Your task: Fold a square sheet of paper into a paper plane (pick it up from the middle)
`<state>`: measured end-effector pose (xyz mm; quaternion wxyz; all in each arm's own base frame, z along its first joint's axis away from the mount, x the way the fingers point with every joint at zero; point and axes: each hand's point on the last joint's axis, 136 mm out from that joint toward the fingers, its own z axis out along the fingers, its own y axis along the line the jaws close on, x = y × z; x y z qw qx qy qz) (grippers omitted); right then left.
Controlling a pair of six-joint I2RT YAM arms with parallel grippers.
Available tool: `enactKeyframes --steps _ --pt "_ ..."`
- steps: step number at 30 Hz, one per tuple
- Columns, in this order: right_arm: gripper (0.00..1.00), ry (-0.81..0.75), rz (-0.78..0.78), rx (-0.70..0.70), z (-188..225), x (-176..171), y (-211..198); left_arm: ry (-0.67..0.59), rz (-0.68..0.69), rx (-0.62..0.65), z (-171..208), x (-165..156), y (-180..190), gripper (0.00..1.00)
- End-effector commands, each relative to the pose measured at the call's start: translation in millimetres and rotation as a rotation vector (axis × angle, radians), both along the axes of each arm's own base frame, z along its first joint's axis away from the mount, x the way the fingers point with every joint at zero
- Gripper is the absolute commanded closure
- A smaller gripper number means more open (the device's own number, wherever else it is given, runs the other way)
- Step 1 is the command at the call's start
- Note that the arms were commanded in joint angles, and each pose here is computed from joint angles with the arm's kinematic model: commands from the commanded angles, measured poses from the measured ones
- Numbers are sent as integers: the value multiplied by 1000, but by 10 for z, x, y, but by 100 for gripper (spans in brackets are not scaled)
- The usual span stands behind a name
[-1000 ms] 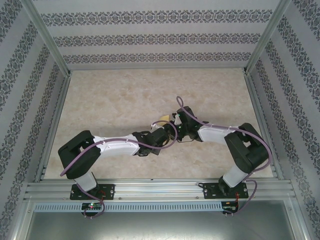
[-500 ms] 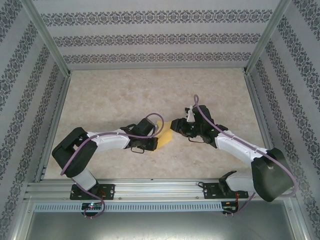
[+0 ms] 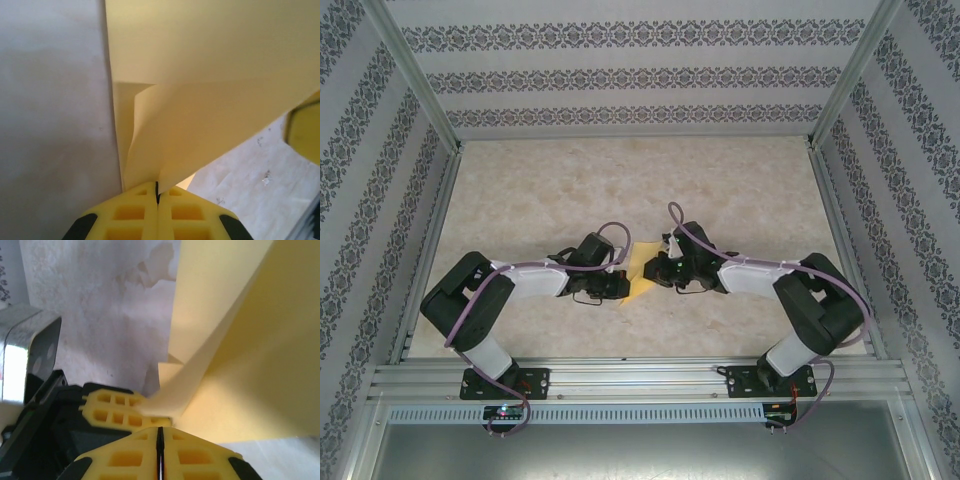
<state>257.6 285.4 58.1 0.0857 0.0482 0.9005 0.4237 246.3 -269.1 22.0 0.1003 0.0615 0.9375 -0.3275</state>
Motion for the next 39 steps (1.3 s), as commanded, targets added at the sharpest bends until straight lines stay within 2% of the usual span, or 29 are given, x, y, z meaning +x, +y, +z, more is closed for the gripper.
enactKeyframes --steps 1,16,17,22,25,28,33,39 --pt "91 -39 11 75 155 133 211 38 28 -60 -18 37 -16 98" --pt "92 21 -38 79 -83 290 179 141 72 -157 -58 46 28 97" --pt "92 30 -42 74 -104 291 172 150 70 -152 -69 41 31 96" --pt "91 36 -47 72 -119 288 169 126 66 -133 -37 68 52 77" --pt "90 30 -50 73 -94 286 157 97 52 -114 20 83 67 72" --pt "90 31 -45 76 -86 282 167 67 56 -93 71 119 100 75" --pt "90 39 -45 71 -106 281 169 73 56 -84 46 121 105 92" --pt "89 37 -46 62 -94 266 147 113 57 -110 27 112 51 99"
